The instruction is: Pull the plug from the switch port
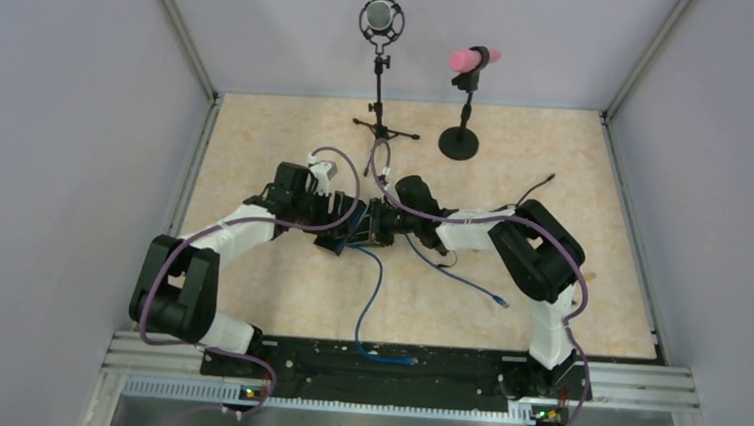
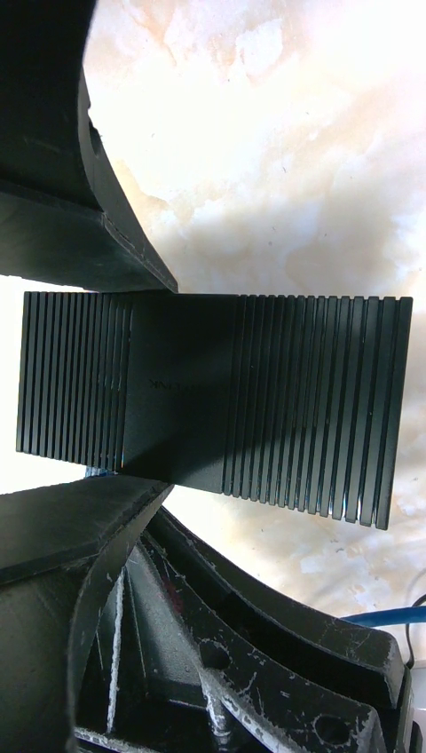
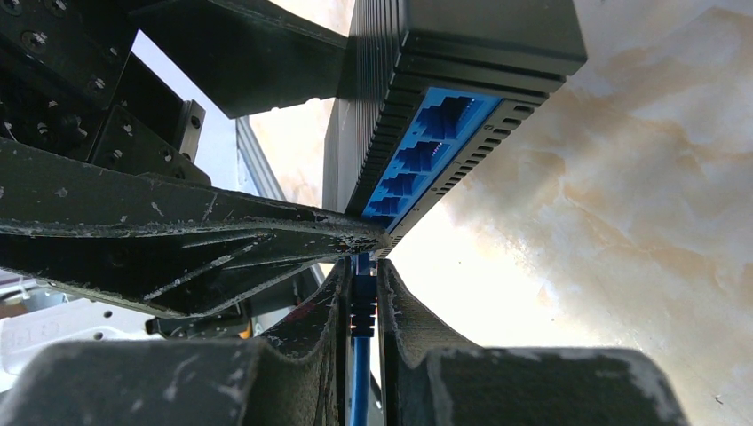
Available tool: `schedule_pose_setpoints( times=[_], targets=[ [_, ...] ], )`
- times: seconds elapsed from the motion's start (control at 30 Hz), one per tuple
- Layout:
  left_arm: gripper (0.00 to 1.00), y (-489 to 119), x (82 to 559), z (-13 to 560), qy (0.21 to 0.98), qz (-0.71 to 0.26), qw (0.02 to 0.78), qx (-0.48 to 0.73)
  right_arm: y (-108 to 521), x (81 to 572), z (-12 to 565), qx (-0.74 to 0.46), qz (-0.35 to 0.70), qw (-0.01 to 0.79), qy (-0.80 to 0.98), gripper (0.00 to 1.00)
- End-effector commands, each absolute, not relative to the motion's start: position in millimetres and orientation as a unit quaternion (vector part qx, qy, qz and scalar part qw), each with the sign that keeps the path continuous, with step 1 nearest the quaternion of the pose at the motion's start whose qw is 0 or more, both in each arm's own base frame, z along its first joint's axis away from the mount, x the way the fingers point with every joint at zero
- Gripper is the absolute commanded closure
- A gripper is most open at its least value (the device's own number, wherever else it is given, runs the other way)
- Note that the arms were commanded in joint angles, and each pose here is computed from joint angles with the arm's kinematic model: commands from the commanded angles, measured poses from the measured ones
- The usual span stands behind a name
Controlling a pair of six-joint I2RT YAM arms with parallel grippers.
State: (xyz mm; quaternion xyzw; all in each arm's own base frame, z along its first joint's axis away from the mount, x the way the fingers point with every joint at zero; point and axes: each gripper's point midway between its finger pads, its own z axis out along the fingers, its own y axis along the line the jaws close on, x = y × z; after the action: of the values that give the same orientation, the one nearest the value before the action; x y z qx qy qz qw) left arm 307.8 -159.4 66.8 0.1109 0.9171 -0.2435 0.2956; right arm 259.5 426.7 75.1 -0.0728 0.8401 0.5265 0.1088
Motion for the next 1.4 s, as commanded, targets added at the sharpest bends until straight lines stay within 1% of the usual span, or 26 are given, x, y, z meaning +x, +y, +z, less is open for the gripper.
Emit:
schedule_pose_setpoints(
  times=[0.0,0.17,0.73,1.07,1.37],
  targets=[
    [1.0,-155,319,77,0.909,-0.227,0.329,0.117,433,259,90,-0.1,0.543,0.113,0.826,1.0],
    [1.0,-147,322,72,0.915,-0.206,0.332,0.098,429,259,90,-0.1,0.542,0.11,0.827,1.0],
    [1.0,-137,324,68,0.921,-0.186,0.334,0.074,429,260,101,-0.089,0.557,0.118,0.817,1.0],
    [1.0,-143,323,68,0.917,-0.204,0.333,0.083,428,259,95,-0.084,0.556,0.114,0.819,1.0],
    [1.0,-138,323,66,0.92,-0.191,0.332,0.085,427,258,97,-0.095,0.551,0.116,0.821,1.0]
  ],
)
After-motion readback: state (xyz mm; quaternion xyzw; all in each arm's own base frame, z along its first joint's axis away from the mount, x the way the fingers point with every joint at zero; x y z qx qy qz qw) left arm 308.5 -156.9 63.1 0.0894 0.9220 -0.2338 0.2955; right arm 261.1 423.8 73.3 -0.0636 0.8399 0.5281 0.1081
